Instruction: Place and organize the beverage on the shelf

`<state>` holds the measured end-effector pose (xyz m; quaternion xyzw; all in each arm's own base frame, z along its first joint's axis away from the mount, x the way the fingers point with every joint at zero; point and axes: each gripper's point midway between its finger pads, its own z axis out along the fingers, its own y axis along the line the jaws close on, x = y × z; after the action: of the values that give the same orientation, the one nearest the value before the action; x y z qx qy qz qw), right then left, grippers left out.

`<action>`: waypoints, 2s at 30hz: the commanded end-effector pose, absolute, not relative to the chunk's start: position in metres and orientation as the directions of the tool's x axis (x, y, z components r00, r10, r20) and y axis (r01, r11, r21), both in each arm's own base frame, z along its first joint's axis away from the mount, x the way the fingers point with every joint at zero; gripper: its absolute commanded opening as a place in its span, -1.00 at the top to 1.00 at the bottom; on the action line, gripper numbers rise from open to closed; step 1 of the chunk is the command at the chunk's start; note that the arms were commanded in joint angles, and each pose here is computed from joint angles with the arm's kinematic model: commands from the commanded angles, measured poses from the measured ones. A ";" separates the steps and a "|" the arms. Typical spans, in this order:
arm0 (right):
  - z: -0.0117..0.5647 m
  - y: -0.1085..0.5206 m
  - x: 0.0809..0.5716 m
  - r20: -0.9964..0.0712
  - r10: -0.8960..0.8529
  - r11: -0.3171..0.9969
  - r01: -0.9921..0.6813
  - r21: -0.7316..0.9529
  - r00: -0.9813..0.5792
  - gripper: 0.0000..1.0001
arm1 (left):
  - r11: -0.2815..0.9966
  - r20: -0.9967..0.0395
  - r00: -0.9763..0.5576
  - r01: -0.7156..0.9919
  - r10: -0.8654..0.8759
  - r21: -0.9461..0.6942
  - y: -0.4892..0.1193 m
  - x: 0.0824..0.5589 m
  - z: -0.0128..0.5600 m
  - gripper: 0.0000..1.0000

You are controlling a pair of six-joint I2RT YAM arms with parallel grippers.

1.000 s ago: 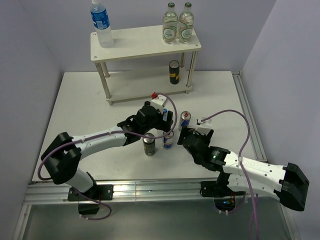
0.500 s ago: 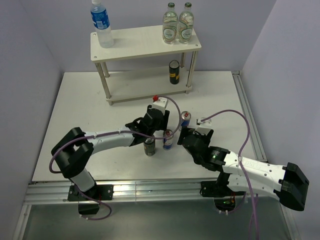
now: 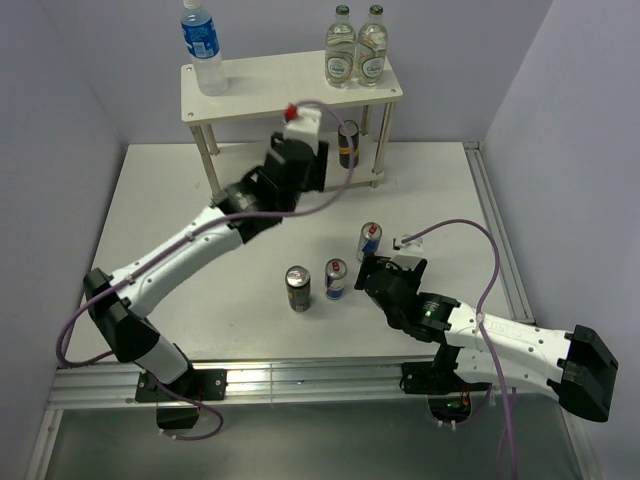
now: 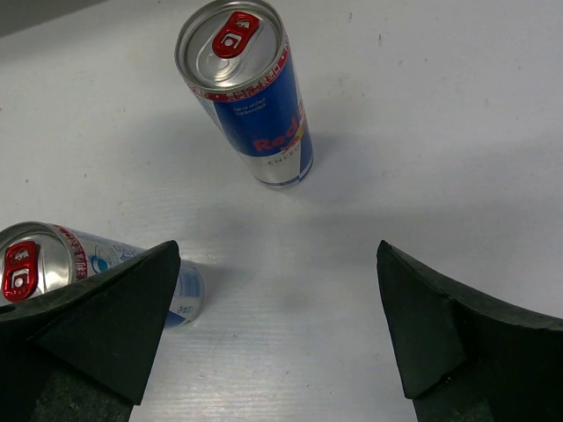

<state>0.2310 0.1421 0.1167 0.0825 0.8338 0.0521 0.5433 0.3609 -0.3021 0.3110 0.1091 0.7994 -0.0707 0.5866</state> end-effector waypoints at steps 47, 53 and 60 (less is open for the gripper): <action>0.135 0.145 0.235 -0.905 0.239 0.971 0.089 0.222 -0.351 -1.00 | 0.971 -0.946 0.274 -0.112 -0.173 -0.210 -0.160 0.495 0.553 -0.02; 0.135 0.145 0.235 -0.906 0.235 0.972 0.088 0.218 -0.352 -1.00 | 0.973 -0.944 0.285 -0.110 -0.164 -0.202 -0.157 0.501 0.555 -0.65; 0.133 0.146 0.236 -0.906 0.231 0.973 0.090 0.213 -0.356 -1.00 | 0.975 -0.947 0.279 -0.105 -0.158 -0.194 -0.157 0.518 0.546 -0.82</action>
<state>0.2308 0.1423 0.1195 0.0847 0.8318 0.0573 0.5455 0.5126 -0.1570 0.5306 -0.1093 0.6227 -0.0023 0.7748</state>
